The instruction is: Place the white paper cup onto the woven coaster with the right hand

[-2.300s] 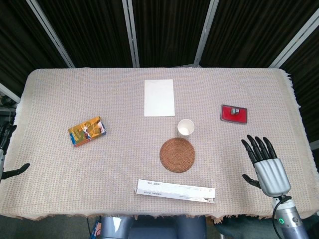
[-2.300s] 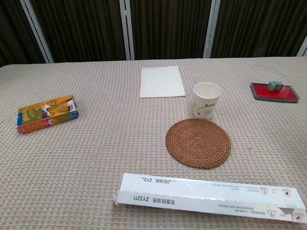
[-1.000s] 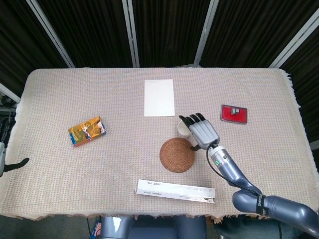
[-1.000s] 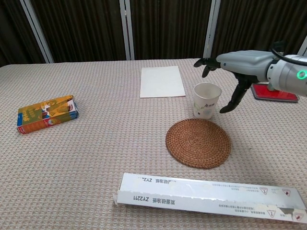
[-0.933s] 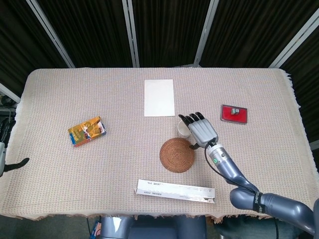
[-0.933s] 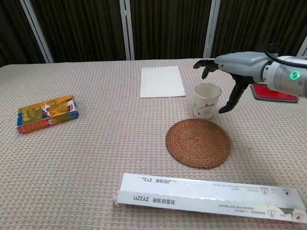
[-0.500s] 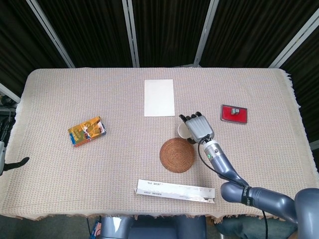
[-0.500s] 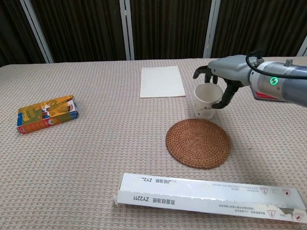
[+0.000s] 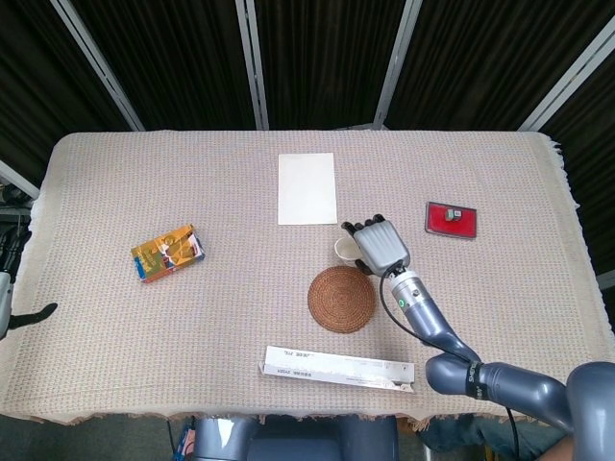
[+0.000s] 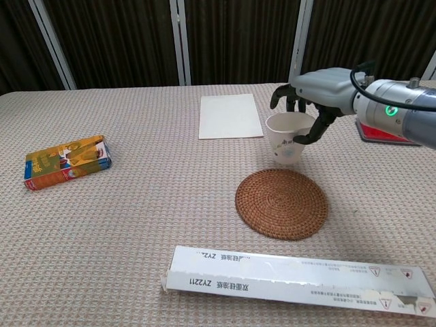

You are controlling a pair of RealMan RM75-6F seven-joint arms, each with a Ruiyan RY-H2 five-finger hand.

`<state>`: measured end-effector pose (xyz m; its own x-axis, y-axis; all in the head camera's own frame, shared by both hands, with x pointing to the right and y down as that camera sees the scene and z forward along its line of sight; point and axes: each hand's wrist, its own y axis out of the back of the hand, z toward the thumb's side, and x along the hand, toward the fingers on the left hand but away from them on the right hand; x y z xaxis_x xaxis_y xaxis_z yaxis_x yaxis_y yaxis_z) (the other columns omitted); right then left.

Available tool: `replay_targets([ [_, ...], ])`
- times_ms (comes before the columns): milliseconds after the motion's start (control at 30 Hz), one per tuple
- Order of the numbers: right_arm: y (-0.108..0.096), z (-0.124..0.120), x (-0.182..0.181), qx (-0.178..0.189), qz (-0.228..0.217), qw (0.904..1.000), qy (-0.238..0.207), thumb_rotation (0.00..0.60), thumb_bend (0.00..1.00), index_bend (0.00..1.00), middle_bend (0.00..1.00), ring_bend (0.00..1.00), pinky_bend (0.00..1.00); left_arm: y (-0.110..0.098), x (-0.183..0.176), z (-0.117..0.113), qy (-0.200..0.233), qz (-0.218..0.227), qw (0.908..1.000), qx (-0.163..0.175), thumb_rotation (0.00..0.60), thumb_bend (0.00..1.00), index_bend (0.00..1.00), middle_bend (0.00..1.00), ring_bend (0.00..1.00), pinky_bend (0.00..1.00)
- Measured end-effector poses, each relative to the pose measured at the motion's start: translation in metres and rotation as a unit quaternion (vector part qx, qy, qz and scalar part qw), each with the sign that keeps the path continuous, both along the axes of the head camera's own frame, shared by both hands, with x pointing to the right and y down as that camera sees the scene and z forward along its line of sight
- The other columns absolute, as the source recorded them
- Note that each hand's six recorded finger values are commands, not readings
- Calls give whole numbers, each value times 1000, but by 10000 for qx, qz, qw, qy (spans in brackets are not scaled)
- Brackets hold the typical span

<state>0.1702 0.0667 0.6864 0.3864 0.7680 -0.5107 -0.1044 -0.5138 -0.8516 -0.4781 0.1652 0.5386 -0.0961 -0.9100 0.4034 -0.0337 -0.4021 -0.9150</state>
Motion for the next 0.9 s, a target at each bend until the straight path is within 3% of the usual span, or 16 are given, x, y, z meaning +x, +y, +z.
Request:
replay_targets([
  [267,29,-33,-29,-93,-578,9970,-498,600,253,215,391,354,268,1,5,2,2,70,10000,-44,600,0,0,0,0,0],
  [533,64,-28,-42,-317,-1063,9931,-369,600,253,215,392,354,268,2,5,2,7,76,10000,-60,600,0,0,0,0,0],
  [900,67,-24,-34,-300,-1004,9944,-126,600,271,215,392,354,268,4,2,2,-10,57,10000,-73,600,0,0,0,0,0],
])
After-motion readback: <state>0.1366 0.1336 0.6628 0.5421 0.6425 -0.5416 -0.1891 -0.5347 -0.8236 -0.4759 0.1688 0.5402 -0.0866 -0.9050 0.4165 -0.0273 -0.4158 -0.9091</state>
